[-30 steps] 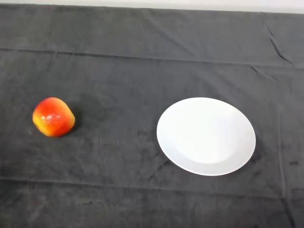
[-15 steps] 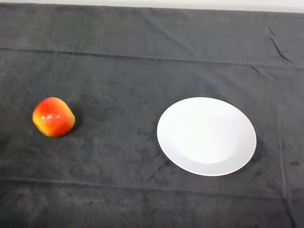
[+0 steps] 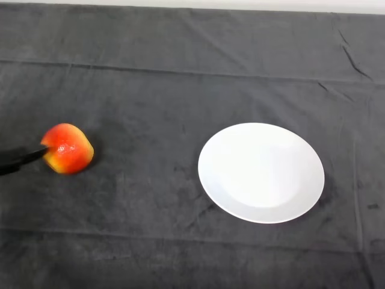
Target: Move the apple to the plate
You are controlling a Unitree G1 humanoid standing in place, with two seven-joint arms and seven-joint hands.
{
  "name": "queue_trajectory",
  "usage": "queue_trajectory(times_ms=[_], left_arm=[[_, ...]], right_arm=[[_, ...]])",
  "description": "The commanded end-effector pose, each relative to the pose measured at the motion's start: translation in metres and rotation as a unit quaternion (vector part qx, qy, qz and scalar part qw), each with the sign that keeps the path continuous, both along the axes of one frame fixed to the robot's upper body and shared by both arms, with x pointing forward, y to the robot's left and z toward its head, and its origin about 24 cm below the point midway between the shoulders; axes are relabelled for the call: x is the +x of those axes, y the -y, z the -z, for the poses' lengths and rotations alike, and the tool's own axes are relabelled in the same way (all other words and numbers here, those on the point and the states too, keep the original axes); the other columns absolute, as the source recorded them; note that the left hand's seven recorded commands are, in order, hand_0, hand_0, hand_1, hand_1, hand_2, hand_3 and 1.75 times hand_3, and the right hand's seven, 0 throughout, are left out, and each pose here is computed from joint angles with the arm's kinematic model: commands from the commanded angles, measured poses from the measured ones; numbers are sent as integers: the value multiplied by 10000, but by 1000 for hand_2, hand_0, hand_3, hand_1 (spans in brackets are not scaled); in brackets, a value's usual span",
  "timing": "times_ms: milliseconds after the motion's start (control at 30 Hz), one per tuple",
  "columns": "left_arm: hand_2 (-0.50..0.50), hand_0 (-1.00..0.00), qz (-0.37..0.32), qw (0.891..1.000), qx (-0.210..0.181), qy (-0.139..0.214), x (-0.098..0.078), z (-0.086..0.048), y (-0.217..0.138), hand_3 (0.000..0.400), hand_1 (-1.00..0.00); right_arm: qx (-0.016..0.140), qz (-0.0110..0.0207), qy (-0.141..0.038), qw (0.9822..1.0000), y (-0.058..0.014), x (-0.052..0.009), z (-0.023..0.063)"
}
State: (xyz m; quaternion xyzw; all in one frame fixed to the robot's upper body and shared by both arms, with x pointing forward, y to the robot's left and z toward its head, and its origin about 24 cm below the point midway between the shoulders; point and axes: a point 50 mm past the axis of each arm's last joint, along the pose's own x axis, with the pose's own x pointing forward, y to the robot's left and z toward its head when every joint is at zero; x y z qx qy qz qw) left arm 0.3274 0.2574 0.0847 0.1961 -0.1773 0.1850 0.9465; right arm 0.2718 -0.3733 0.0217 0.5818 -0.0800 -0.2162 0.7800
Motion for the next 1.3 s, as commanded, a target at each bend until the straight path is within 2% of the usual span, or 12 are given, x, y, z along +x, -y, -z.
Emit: queue_trajectory(times_ms=[33,433,767,1033,1300], left_arm=[[0,0,228,9996,130,50,1,-21,85,0,0],[0,0,616,9951,277,-720,40,226,213,0,0],[0,0,700,9862,353,-1457,74,441,309,0,0],[0,0,710,9790,428,-1864,78,529,278,0,0],[0,0,674,9750,455,-2067,87,570,277,0,0]], right_arm=[[-55,140,184,9997,47,22,-89],[-61,139,179,9997,46,22,-90],[-60,139,179,9997,46,21,-90],[-57,140,180,9997,47,21,-90],[-54,141,182,9997,47,21,-90]])
